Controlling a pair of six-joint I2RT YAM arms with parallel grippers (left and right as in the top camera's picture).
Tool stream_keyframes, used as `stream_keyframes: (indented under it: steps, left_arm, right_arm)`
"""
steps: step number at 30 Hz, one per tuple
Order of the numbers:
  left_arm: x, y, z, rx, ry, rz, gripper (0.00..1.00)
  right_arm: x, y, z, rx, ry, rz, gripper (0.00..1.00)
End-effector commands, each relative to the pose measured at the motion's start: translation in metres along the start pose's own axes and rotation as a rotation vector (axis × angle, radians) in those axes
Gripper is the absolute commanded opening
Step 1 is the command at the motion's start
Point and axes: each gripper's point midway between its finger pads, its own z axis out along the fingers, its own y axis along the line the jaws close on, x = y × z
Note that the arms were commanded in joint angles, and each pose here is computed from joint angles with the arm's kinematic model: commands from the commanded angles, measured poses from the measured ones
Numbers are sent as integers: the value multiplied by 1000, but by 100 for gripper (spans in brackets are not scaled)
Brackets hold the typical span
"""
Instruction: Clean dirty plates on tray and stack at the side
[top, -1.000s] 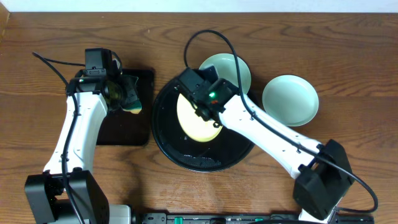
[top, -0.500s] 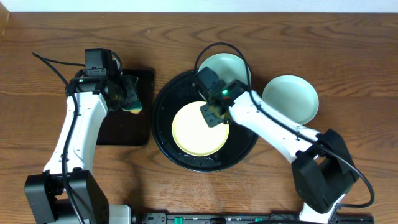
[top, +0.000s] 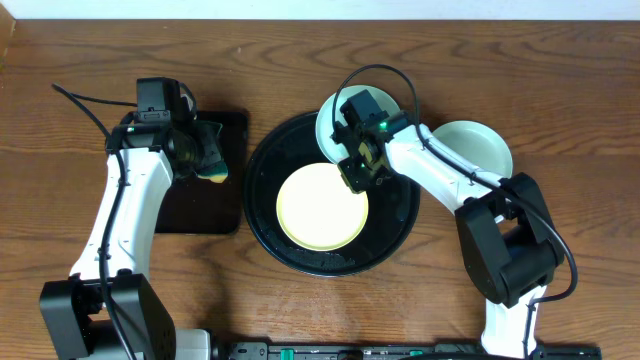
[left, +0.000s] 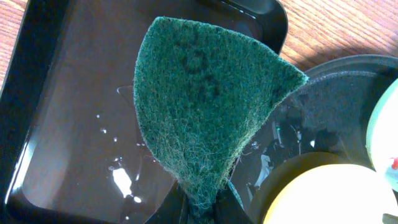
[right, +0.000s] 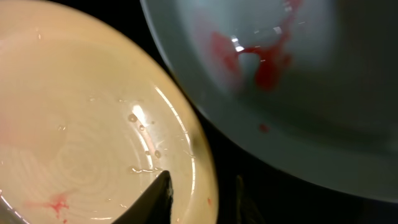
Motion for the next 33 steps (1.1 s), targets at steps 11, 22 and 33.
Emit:
stream_keyframes:
  steps: [11, 22, 33]
  left_arm:
    - [-6, 0, -4, -1, -19, -37, 7]
    - [-6, -1, -4, 3, -18, -56, 8]
    - [5, -25, -2, 26, 0, -23, 7]
  right_arm:
    - [3, -1, 7, -13, 18, 49, 20]
    - [3, -2, 12, -13, 26, 56, 16]
    - [9, -27, 5, 143, 40, 317, 1]
